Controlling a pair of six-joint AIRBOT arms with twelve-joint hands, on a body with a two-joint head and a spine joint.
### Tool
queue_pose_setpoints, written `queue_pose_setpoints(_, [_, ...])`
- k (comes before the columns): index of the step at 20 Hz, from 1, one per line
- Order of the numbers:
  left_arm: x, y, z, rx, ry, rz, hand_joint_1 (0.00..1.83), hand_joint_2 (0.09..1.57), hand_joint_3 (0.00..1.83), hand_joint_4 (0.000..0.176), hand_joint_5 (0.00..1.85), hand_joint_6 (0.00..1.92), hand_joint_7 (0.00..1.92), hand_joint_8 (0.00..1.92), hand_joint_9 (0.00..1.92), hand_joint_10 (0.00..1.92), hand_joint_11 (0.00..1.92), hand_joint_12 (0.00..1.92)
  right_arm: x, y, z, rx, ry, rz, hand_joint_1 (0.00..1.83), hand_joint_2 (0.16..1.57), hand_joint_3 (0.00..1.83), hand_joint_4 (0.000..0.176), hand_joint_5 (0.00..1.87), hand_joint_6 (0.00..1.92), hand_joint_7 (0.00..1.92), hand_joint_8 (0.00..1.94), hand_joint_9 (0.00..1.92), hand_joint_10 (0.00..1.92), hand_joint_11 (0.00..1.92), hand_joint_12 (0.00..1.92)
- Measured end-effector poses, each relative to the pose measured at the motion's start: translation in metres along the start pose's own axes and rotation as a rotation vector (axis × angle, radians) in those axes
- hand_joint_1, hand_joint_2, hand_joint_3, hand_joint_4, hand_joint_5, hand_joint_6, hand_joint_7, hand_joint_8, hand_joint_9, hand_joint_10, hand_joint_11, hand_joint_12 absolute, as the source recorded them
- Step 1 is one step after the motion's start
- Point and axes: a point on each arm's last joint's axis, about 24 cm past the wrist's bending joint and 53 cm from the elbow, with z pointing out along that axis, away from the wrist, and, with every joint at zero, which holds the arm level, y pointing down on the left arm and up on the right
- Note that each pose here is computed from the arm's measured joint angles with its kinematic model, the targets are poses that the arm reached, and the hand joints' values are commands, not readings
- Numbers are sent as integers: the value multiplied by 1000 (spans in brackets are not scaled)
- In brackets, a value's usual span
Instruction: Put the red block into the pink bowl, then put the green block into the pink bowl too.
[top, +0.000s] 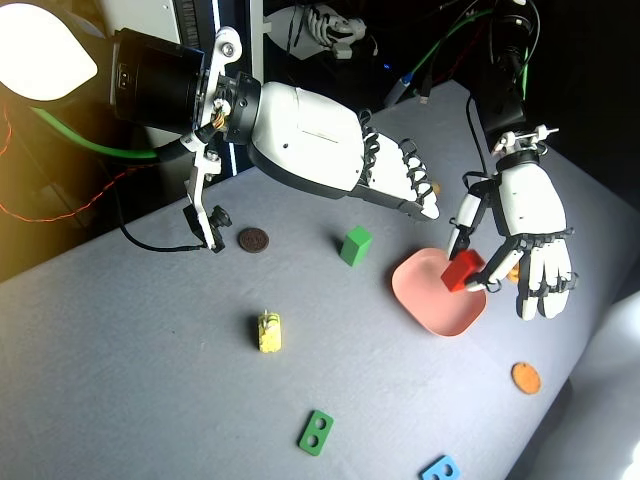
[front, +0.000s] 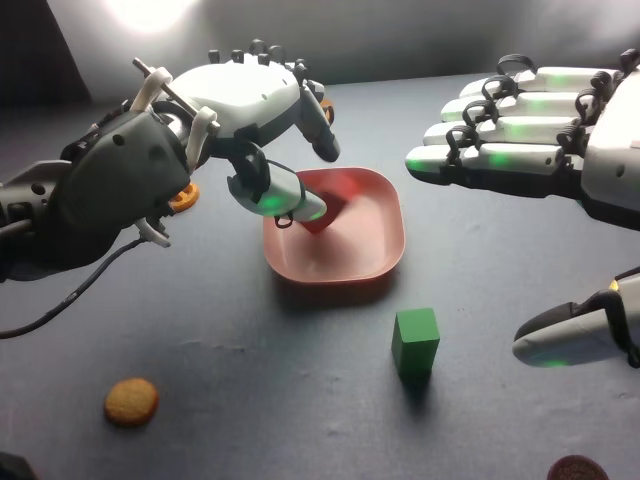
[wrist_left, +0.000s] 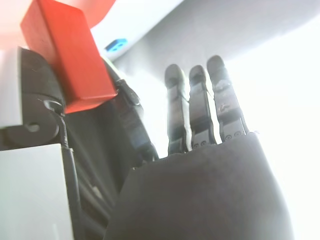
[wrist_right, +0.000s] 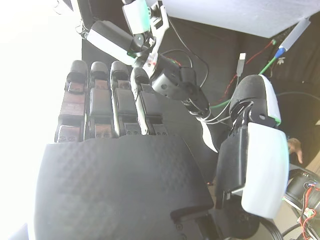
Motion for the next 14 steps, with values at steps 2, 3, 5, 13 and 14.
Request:
queue_pose_setpoints(2, [0, 0, 0, 0, 1, -1, 973, 981, 1, 85, 894, 2, 298, 1, 112, 4, 0, 299, 0, 0, 0, 0, 0, 0, 243, 980, 0, 0, 87, 0, 104, 3, 59, 1, 0, 172])
queue_pose_setpoints(3, [0, 0, 0, 0, 1, -1, 978, 983, 2, 80, 889, 1, 298, 3, 104, 2, 0, 285, 0, 0, 0, 0, 0, 0, 241, 982, 0, 0, 75, 0, 93, 2, 51, 1, 0, 145])
queue_pose_setpoints(5, [-1, 0, -4, -1, 2, -1, 956, 978, 0, 110, 893, 3, 315, 7, 117, 6, 0, 321, 0, 0, 0, 0, 0, 0, 271, 971, 0, 0, 106, 3, 124, 3, 79, 4, 0, 236])
queue_pose_setpoints(13, [4, 32, -59, -56, 76, 73, 706, 1061, 5, 70, 499, 0, 265, 1, 101, 1, 0, 237, 1, -19, 2, 76, -31, -126, 253, 971, 1, 0, 100, 1, 115, 2, 70, 1, 0, 227])
queue_pose_setpoints(14, [11, 37, -69, -60, 101, 68, 539, 1098, 11, 7, 283, 0, 167, 0, 38, 0, 0, 227, 0, -19, 3, 80, -38, -127, 222, 978, 4, 0, 100, 1, 115, 2, 74, 2, 0, 224])
